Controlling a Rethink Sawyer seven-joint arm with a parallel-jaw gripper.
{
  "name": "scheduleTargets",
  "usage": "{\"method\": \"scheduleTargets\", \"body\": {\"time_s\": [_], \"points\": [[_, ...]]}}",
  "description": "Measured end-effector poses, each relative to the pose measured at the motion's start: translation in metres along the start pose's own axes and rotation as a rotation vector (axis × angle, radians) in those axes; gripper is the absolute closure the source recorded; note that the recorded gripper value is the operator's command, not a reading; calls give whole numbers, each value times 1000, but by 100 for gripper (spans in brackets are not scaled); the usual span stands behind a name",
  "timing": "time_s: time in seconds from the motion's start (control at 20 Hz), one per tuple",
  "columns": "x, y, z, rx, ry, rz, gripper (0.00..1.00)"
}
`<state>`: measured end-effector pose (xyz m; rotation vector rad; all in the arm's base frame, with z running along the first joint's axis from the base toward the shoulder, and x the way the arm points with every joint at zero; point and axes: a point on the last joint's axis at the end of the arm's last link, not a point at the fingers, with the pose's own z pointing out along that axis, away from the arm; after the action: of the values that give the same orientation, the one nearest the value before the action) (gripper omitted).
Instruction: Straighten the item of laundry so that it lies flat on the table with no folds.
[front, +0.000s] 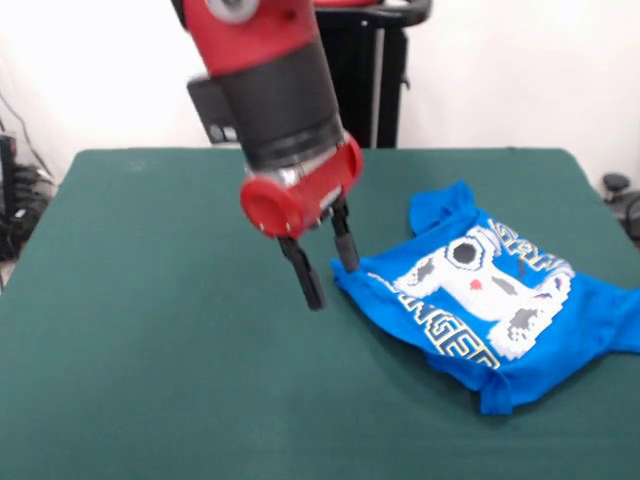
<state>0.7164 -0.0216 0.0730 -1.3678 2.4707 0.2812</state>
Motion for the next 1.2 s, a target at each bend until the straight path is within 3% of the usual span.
{"method": "scheduleTargets", "body": {"time_s": [0.05, 0.2, 0.4, 0.85, 1.2], "points": [[4, 3, 15, -42, 14, 15, 0], [13, 10, 35, -85, 32, 30, 0], [25, 15, 49, -106, 39, 49, 0], [28, 13, 53, -101, 0, 87, 0], [11, 16, 51, -85, -80, 123, 0]]}}
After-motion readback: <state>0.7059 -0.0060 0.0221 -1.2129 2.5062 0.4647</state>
